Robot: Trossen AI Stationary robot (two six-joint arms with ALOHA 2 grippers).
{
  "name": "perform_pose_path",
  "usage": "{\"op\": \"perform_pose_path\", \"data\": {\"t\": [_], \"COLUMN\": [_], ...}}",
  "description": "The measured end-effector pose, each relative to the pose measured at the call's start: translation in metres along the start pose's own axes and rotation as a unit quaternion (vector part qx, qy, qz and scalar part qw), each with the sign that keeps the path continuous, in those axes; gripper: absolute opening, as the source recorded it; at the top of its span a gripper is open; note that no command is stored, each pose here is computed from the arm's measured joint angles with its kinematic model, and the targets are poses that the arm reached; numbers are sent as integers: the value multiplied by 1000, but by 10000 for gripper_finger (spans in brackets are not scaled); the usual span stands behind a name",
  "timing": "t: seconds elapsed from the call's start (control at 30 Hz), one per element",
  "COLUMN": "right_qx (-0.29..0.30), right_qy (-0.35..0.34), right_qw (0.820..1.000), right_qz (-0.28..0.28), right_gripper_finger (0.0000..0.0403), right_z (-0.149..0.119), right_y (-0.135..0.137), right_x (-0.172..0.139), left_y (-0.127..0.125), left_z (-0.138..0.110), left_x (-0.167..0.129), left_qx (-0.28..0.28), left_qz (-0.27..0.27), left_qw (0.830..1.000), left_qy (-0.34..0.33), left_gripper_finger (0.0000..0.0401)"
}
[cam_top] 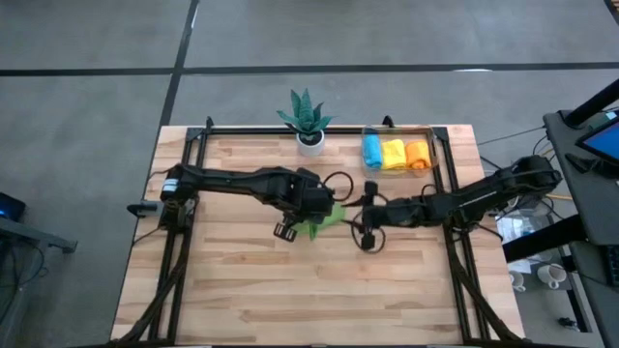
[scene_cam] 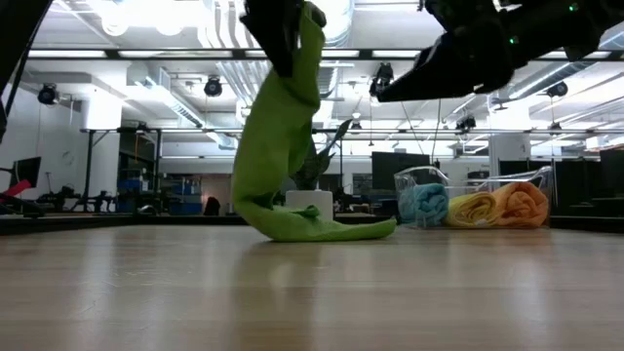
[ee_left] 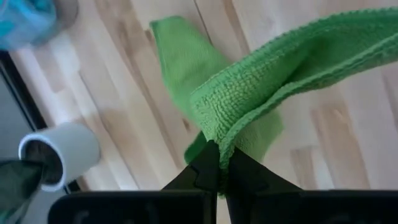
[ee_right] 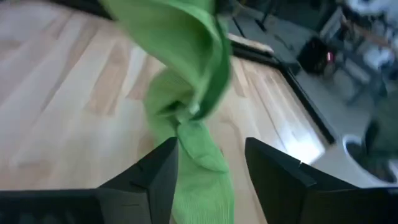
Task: Roll microfiber towels into tight, uniform cylinder then place into a basket
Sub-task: Fold the green microfiber cloth
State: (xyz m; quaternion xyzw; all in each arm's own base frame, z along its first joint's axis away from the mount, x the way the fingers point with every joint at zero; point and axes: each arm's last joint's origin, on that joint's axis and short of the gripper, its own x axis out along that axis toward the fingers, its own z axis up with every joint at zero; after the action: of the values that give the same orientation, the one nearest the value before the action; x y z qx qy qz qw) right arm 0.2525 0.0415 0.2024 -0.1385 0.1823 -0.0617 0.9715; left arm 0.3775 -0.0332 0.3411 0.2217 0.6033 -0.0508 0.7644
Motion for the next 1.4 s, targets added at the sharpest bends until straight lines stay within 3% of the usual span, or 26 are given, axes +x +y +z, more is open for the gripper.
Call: {"op": "perform_pose_path", "data": {"t": [0.13,0.37,0.6,0.77,0.9,1.17,1.4], "right_qx": [-80,-208,-272,-326,-353,-362,-363], "right_qy": [-22,-56,-59,-39,-24,11,15], "right_qw": [997,977,960,944,935,930,930], "right_qz": [7,-1,9,-22,-21,-60,-58], "right_gripper_finger": [186,169,150,143,145,142,140], "right_z": [-3,-5,5,7,5,4,4], "right_y": [14,39,67,86,96,97,97], "right_x": [13,31,43,49,54,66,66], "left_y": [-4,-11,-17,-18,-18,-19,-19], "left_z": [1,-4,-2,-4,-1,4,4], "left_x": [19,45,65,67,67,68,68], "left_qx": [31,36,35,34,32,29,28], "left_qz": [-1,-26,-40,-40,-40,-60,-60], "left_qw": [1000,999,999,999,999,997,997], "left_qy": [4,27,2,-2,-16,-47,-50], "left_gripper_finger": [0,0,0,0,0,0,0]}}
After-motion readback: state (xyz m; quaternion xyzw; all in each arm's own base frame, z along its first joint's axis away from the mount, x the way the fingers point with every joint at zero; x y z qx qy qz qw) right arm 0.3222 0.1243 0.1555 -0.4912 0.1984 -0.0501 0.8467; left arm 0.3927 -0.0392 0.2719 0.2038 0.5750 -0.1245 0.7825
